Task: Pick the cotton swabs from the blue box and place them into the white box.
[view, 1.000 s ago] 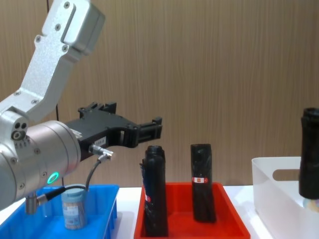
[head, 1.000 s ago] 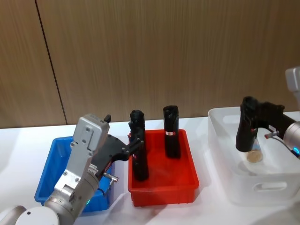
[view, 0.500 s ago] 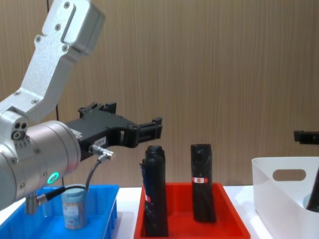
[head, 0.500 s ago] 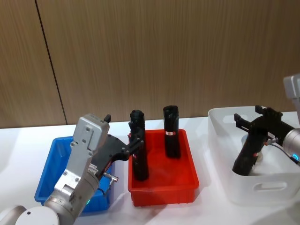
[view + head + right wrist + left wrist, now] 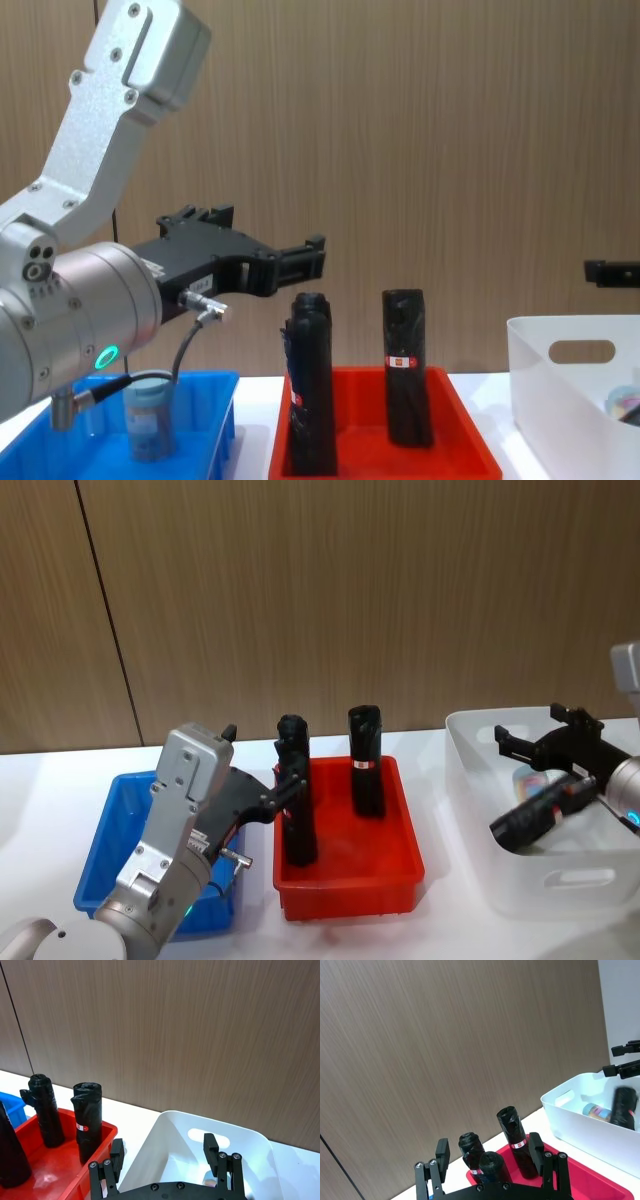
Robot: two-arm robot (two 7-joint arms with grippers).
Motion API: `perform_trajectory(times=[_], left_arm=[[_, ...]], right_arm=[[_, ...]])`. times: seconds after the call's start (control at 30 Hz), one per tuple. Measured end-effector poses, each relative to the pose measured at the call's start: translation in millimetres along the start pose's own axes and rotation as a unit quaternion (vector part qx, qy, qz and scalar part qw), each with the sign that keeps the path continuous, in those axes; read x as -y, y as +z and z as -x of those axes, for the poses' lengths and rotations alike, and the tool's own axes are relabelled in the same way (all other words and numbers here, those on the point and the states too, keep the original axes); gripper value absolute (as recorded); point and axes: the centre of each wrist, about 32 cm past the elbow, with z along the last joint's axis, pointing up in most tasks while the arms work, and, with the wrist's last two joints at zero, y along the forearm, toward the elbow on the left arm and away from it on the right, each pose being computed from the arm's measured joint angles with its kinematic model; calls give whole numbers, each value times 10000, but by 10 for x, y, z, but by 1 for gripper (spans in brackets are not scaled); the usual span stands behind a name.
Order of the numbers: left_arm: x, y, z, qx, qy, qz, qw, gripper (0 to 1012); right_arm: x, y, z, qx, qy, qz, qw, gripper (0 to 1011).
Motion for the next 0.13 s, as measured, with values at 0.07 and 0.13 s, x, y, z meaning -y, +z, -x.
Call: perform_trajectory(times=[0.07, 0.13], left_arm=[[0, 0, 0, 0, 0, 0, 10000, 1004], [0, 0, 0, 0, 0, 0, 10000, 1004]], right_arm=[[4, 0, 1, -1, 5, -6, 10000, 1002], [6, 0, 1, -2, 7, -10, 10000, 1002]])
